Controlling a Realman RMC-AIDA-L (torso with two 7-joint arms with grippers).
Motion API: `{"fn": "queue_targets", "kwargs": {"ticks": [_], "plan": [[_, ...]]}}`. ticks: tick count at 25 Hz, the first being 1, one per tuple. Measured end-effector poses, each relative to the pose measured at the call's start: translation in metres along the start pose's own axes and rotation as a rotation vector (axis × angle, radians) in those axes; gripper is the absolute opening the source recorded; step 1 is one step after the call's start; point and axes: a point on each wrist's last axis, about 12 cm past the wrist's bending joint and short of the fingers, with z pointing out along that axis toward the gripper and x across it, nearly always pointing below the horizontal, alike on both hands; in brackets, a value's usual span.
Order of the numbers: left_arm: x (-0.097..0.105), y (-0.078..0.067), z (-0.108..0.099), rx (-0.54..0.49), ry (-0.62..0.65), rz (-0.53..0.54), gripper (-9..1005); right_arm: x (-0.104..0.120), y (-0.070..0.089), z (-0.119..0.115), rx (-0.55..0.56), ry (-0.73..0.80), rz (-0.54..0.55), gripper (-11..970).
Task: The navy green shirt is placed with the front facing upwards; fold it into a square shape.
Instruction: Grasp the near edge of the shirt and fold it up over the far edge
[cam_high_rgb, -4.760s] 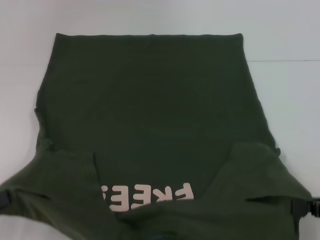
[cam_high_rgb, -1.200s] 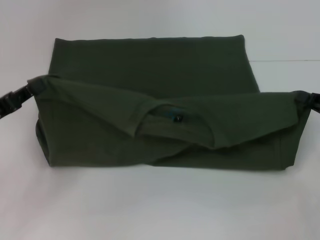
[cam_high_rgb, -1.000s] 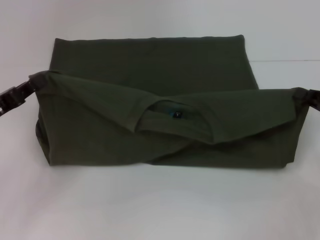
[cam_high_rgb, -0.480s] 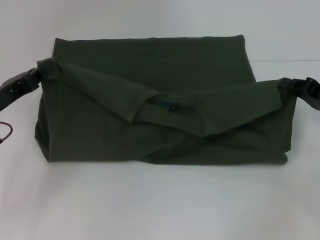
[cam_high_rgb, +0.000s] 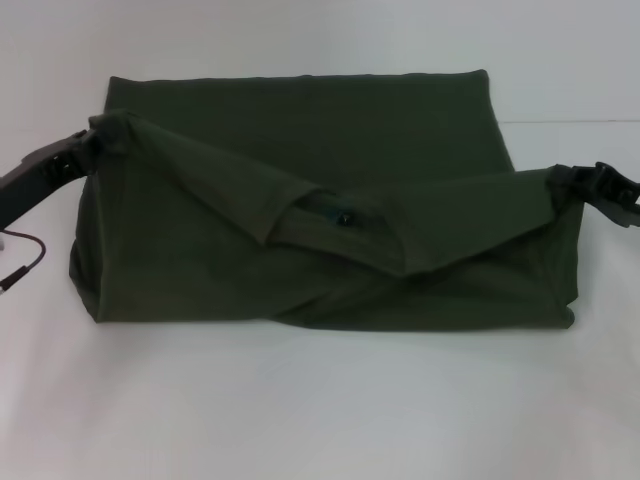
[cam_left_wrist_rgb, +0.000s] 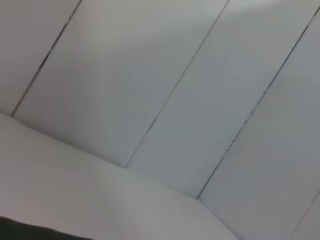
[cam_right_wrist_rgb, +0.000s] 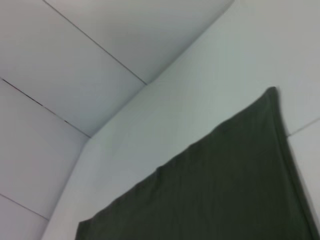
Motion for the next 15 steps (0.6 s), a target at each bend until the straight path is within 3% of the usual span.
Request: {"fn": "queue_targets", "kwargs": {"ticks": [6, 15], "plan": [[0.008, 0.001, 0.008, -0.054, 0.009, 0.025, 59, 0.004, -0.001, 0.006, 0.036, 0.003, -0.001, 14], [0.005, 0.003, 0.015, -0.106, -0.039, 0.046, 60, 0.000, 0.001, 0.011, 0.053, -0.010, -0.014, 14]]}}
